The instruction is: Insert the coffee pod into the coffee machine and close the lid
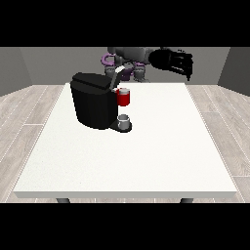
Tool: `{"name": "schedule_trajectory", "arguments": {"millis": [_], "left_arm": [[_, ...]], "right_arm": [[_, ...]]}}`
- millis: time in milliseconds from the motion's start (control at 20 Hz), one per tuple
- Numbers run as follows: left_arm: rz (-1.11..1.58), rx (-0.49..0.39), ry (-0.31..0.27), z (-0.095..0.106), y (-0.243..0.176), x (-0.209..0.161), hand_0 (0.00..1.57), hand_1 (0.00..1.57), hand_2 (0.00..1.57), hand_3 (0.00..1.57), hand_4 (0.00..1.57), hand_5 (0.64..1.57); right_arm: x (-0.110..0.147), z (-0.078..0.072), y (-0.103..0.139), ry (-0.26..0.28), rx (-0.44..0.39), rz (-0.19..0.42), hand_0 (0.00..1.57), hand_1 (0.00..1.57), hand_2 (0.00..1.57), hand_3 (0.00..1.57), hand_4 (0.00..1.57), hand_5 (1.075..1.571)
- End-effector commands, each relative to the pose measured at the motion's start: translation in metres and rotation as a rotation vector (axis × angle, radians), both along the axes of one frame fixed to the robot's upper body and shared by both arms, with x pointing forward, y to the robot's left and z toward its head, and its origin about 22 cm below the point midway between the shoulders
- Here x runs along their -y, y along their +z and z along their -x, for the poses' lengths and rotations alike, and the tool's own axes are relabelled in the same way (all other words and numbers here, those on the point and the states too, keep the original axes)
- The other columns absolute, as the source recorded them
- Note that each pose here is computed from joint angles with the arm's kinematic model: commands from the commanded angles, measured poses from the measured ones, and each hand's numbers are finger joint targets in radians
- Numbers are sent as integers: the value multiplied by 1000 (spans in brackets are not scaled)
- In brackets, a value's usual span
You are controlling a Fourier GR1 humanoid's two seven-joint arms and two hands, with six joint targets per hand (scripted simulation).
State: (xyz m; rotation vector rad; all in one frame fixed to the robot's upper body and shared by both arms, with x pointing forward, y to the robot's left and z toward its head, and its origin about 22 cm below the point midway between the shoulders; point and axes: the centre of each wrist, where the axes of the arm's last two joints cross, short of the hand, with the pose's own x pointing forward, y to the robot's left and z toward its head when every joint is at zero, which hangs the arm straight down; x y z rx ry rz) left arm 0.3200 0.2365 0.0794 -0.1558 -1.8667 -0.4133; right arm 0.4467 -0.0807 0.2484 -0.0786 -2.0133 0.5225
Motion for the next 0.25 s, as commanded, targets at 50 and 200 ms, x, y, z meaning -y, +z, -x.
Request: {"name": "schedule_trajectory", "arguments": {"millis": [50,200], "left_arm": [[16,-88,37,10,-42,1,0,0,0,0,266,1571],[13,-125,72,21,-59,-17,0,0,0,0,266,1571]], "right_arm": [[-28,15,-39,117,-33,-45,0,0,0,0,181,1571],[-15,20,-79,134,-59,-72,0,0,0,0,259,1571]]}}
